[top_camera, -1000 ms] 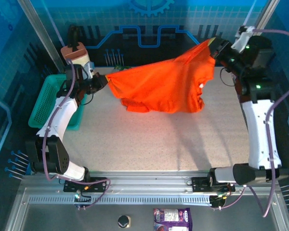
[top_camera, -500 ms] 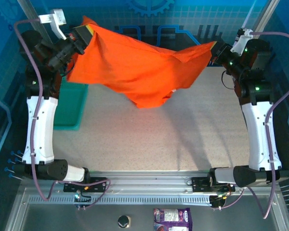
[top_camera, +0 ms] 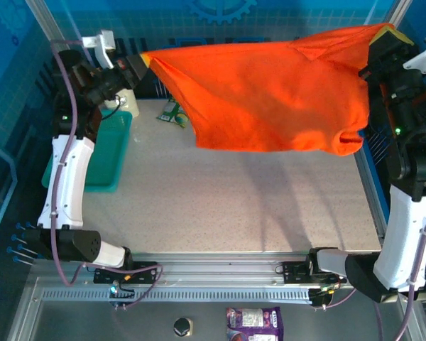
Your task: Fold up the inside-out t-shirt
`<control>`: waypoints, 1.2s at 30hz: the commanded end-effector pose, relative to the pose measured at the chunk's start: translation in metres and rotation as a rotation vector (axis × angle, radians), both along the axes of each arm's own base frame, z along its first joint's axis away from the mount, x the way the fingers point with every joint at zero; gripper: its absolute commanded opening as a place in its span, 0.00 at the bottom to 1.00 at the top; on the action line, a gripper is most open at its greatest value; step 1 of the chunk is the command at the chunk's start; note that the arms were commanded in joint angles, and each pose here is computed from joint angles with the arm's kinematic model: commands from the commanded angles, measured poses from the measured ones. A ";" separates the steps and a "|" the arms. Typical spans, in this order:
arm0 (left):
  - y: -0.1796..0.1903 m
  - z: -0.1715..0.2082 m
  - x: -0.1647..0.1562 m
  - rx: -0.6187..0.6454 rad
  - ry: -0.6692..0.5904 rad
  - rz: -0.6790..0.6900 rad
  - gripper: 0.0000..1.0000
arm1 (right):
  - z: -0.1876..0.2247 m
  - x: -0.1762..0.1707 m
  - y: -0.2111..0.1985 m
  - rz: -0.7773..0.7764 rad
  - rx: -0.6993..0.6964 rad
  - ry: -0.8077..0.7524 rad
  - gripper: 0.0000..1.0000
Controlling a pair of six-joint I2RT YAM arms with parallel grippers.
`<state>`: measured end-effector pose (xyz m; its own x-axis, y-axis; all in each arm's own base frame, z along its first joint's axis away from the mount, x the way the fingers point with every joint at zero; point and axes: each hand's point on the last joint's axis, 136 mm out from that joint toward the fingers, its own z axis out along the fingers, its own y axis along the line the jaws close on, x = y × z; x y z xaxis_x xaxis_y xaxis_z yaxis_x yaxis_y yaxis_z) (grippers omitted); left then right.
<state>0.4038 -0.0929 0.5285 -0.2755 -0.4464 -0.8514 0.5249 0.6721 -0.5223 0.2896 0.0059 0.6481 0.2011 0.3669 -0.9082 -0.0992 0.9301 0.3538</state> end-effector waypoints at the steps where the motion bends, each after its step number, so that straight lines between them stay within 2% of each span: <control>1: -0.001 0.028 -0.024 0.006 -0.070 -0.007 0.00 | -0.023 0.022 -0.014 -0.080 -0.025 0.066 0.00; 6: -0.002 0.022 -0.033 0.009 -0.074 -0.015 0.00 | -0.021 0.012 -0.017 -0.100 -0.044 0.057 0.00; 12: -0.004 0.037 -0.062 0.032 -0.158 -0.018 0.00 | -0.023 -0.004 -0.011 -0.071 -0.076 0.052 0.00; 20: -0.008 0.049 -0.120 0.037 -0.279 -0.029 0.00 | -0.012 -0.072 -0.022 -0.138 -0.084 -0.050 0.00; 24: -0.009 0.058 -0.134 0.033 -0.301 -0.035 0.00 | 0.000 -0.092 -0.025 -0.166 -0.102 -0.086 0.00; 27: -0.010 0.062 -0.129 0.026 -0.282 -0.045 0.00 | 0.006 -0.087 -0.027 -0.182 -0.126 -0.081 0.00; 30: -0.012 0.058 -0.111 -0.006 -0.239 -0.069 0.00 | 0.003 -0.065 -0.028 -0.192 -0.146 -0.030 0.00; 33: -0.020 0.041 -0.083 -0.018 -0.181 -0.092 0.00 | -0.008 -0.034 -0.032 -0.210 -0.153 0.031 0.00; 36: -0.039 0.008 -0.049 0.040 -0.113 -0.119 0.00 | -0.033 0.010 -0.036 -0.217 -0.147 0.103 0.00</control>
<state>0.3282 -0.1196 0.5586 -0.1843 -0.4215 -0.8879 0.6672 0.6097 -0.4279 0.2567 -0.0158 0.6433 0.2407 0.2047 -0.9488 0.0499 0.9736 0.2227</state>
